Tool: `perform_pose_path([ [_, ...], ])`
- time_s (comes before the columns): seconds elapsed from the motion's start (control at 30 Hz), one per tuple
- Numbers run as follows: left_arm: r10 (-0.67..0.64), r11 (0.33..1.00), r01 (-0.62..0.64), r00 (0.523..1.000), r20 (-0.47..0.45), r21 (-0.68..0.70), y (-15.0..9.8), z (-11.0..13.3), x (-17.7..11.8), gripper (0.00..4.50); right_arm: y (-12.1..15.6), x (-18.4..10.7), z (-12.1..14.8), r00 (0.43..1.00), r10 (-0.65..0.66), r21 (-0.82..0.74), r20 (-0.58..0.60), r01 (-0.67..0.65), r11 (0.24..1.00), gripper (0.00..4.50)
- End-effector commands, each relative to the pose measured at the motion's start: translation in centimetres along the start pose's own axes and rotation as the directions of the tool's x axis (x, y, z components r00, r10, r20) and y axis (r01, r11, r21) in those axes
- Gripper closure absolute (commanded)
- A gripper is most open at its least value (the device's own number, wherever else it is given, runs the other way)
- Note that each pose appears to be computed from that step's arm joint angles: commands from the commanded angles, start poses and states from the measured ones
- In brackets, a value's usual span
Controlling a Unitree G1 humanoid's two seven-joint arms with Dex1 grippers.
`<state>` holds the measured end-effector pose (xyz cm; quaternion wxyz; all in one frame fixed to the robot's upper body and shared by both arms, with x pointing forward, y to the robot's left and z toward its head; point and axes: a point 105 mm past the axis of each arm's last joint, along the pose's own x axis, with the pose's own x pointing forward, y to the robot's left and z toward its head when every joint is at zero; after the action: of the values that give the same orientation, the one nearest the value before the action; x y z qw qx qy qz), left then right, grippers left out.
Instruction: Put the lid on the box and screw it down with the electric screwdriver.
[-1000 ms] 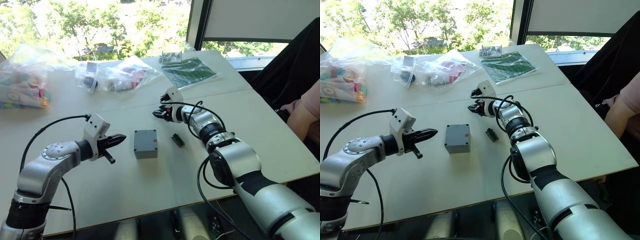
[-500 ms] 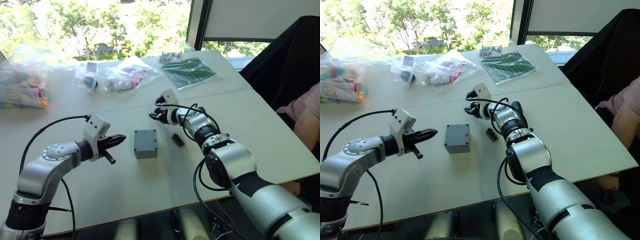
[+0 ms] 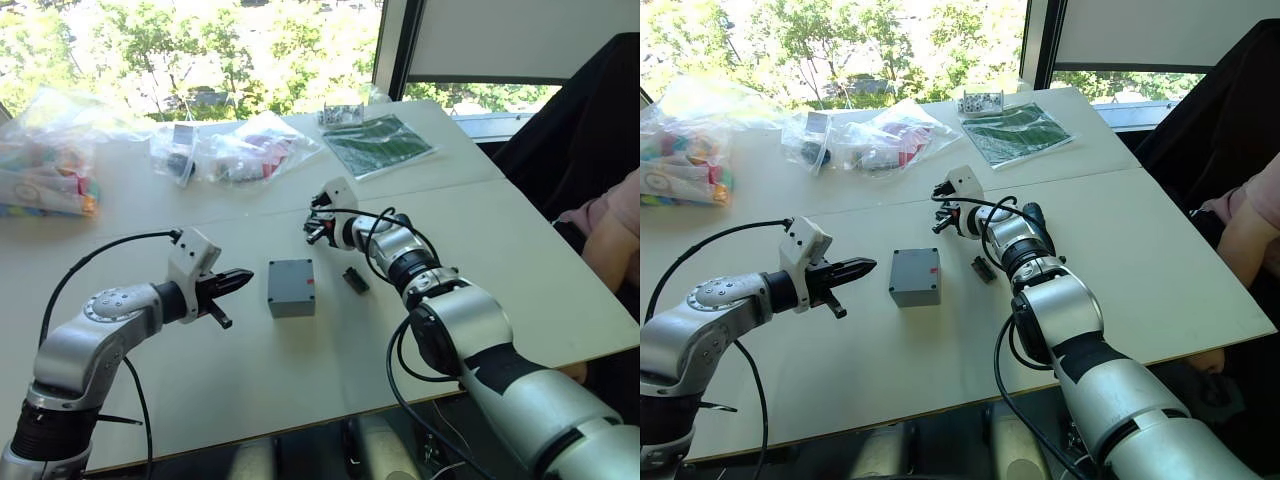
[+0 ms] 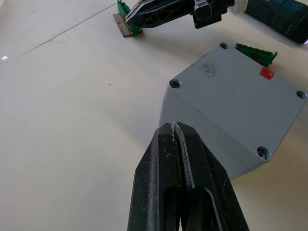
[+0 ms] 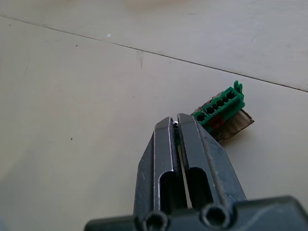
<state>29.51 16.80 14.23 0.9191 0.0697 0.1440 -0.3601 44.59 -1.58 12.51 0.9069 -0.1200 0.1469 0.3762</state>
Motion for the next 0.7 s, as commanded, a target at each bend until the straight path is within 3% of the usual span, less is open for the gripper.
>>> perform_pose_path([
  [0.03,0.004,1.000,-0.005,1.000,0.025,0.026,-0.1,0.7,-0.3,4.50,-0.5,-0.5,3.6,0.995,-0.001,0.001,0.097,0.001,1.000,4.46],
  [0.43,-0.022,0.999,0.021,0.999,0.037,0.026,-0.6,1.4,-0.4,4.50,-1.8,-2.0,6.4,0.985,0.028,0.036,0.172,-0.035,0.999,4.46],
  [0.57,-0.025,0.999,0.025,0.999,0.035,0.025,-0.6,1.5,-0.2,4.50,-1.6,-1.9,5.2,0.991,0.046,0.064,0.123,-0.054,0.996,4.46],
  [0.7,-0.031,0.999,0.030,0.999,0.036,0.021,-0.5,1.4,0.0,4.50,-1.3,-1.5,2.3,0.998,0.050,0.079,0.046,-0.054,0.995,4.46],
])
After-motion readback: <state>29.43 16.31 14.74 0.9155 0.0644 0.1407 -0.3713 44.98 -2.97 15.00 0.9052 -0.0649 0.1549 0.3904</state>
